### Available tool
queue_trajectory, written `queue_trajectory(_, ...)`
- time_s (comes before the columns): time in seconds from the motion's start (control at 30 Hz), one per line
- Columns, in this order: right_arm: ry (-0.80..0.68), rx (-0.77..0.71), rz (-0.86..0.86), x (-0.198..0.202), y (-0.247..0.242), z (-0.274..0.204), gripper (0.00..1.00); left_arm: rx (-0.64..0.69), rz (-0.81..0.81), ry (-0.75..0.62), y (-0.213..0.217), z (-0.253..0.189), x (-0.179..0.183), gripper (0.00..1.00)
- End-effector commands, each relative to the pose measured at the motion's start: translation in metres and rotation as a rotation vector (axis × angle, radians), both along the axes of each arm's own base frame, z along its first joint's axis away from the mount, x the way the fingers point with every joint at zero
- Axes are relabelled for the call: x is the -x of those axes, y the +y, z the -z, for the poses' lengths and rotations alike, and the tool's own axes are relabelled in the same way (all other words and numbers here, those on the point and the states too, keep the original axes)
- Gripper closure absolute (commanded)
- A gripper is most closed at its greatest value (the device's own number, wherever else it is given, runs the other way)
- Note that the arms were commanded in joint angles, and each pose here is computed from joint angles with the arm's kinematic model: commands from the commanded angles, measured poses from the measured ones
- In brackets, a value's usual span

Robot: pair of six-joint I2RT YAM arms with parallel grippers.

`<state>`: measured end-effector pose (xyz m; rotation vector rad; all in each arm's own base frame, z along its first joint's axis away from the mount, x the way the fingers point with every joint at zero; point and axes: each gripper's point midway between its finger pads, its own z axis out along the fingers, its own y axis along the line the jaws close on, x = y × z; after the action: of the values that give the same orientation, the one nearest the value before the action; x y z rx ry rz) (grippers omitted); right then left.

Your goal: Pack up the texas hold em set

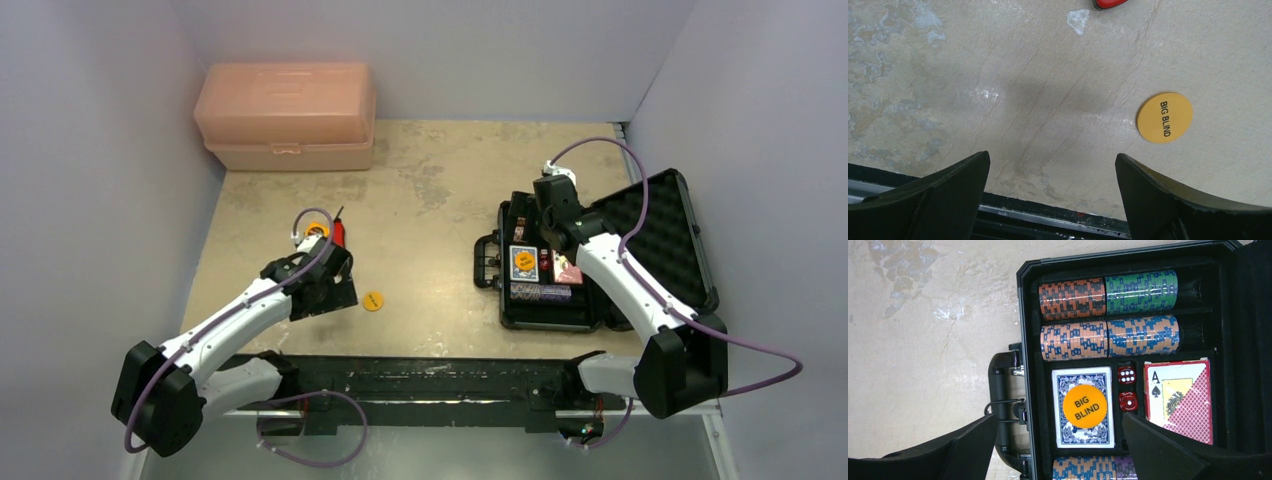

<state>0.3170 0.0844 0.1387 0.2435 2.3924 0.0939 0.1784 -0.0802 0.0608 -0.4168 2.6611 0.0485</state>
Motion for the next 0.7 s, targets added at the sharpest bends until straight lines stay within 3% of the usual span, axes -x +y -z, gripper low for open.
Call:
queue_trajectory(0.0, -0.035, -0.005, -0.009, -0.004, 0.002, -0.006, 0.01, 0.038, -0.009, -0.018, -0.009, 0.005, -0.009, 0.03)
queue_trajectory(0.67, -0.022, 0.001, -0.008, -0.003, 0.001, -0.002, 0.01, 0.023, -0.001, 0.013, -0.016, 0.025, -0.018, 0.05)
